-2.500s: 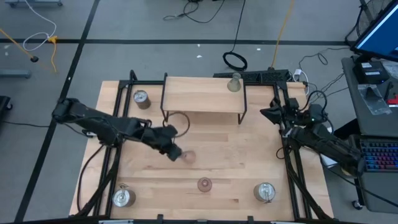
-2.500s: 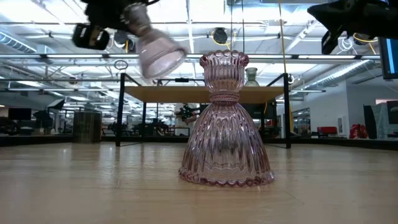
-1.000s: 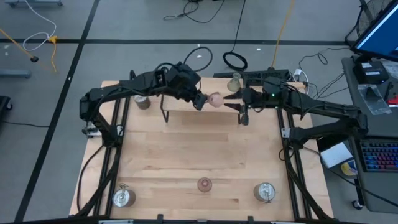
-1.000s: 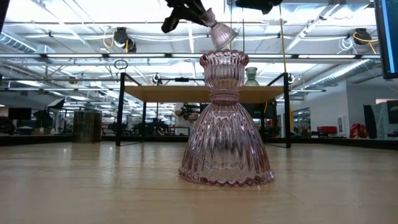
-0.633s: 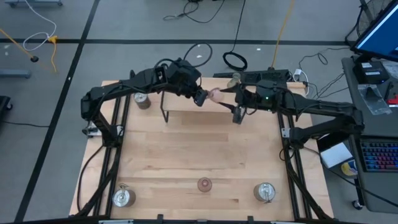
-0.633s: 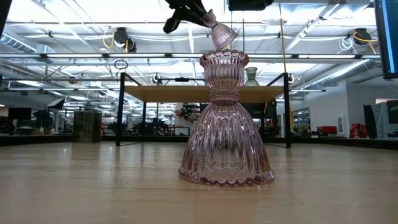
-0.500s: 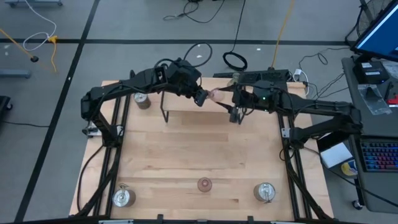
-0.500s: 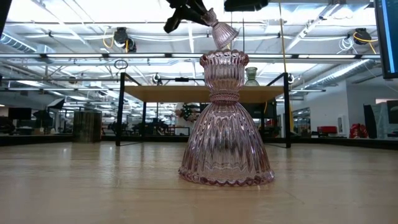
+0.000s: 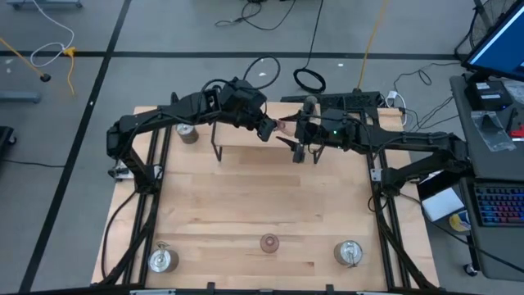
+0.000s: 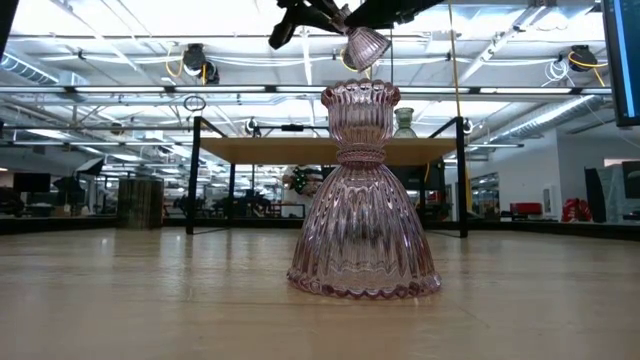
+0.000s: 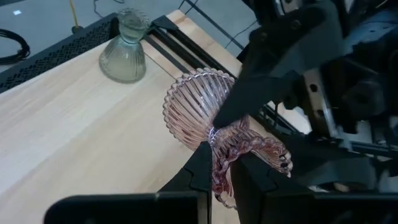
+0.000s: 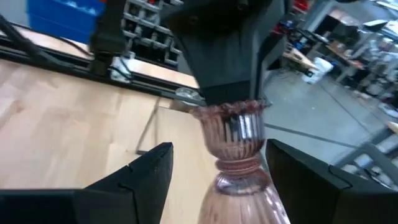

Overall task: Pick & Place candle stick holders
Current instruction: Put the left pink candle holder on the shelf

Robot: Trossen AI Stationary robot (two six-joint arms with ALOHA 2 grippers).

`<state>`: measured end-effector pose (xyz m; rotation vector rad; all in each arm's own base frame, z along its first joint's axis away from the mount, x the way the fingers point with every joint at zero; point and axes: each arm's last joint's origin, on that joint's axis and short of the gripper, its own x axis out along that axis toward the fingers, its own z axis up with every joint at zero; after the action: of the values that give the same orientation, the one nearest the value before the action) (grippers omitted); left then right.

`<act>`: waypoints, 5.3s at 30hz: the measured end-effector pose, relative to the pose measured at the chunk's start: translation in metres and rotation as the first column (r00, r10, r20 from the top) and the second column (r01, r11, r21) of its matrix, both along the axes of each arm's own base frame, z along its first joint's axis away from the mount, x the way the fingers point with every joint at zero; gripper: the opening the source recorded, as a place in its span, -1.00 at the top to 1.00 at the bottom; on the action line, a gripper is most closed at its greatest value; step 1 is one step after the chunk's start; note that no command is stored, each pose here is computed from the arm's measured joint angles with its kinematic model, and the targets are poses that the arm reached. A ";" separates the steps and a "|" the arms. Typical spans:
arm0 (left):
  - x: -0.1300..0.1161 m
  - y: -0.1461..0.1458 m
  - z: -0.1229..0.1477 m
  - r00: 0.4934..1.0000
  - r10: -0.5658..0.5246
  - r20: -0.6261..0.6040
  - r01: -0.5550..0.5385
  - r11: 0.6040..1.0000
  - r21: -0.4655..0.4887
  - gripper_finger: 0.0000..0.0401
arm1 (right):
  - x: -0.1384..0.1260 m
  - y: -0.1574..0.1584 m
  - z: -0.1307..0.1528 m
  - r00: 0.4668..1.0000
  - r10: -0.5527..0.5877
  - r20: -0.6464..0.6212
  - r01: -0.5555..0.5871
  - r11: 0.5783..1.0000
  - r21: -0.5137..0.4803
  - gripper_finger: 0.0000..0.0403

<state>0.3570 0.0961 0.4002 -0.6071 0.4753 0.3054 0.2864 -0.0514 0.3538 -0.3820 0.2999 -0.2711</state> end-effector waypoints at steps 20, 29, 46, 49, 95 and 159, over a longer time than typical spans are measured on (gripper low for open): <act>0.007 -0.009 -0.003 1.000 -0.005 0.003 0.005 1.000 0.003 0.84 | 0.007 -0.001 0.000 0.998 -0.024 0.055 0.023 1.000 0.017 0.19; 0.007 -0.009 -0.004 1.000 -0.009 0.000 0.009 1.000 0.000 0.84 | 0.007 -0.001 0.000 0.998 -0.024 0.057 0.023 0.999 0.025 0.33; 0.009 -0.009 -0.002 1.000 -0.018 0.016 0.018 1.000 0.022 0.61 | 0.006 -0.002 0.000 0.998 -0.034 0.061 0.031 0.999 0.038 0.34; 0.009 -0.009 -0.003 1.000 -0.029 0.011 0.029 0.999 0.039 0.60 | 0.006 -0.002 0.000 0.998 -0.035 0.058 0.033 0.998 0.046 0.34; -0.017 -0.013 0.016 0.997 -0.077 0.000 0.077 0.995 0.068 0.59 | -0.002 -0.024 -0.035 0.970 -0.239 -0.037 0.241 0.961 0.138 0.34; -0.089 -0.042 -0.050 0.896 0.156 -0.416 -0.085 0.979 0.185 0.60 | 0.012 -0.079 -0.099 0.709 -0.608 0.357 0.504 0.791 0.345 0.34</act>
<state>0.2677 0.0537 0.3507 -0.4075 0.8305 0.5982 0.2984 -0.1301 0.2544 0.0210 -0.0299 -0.9140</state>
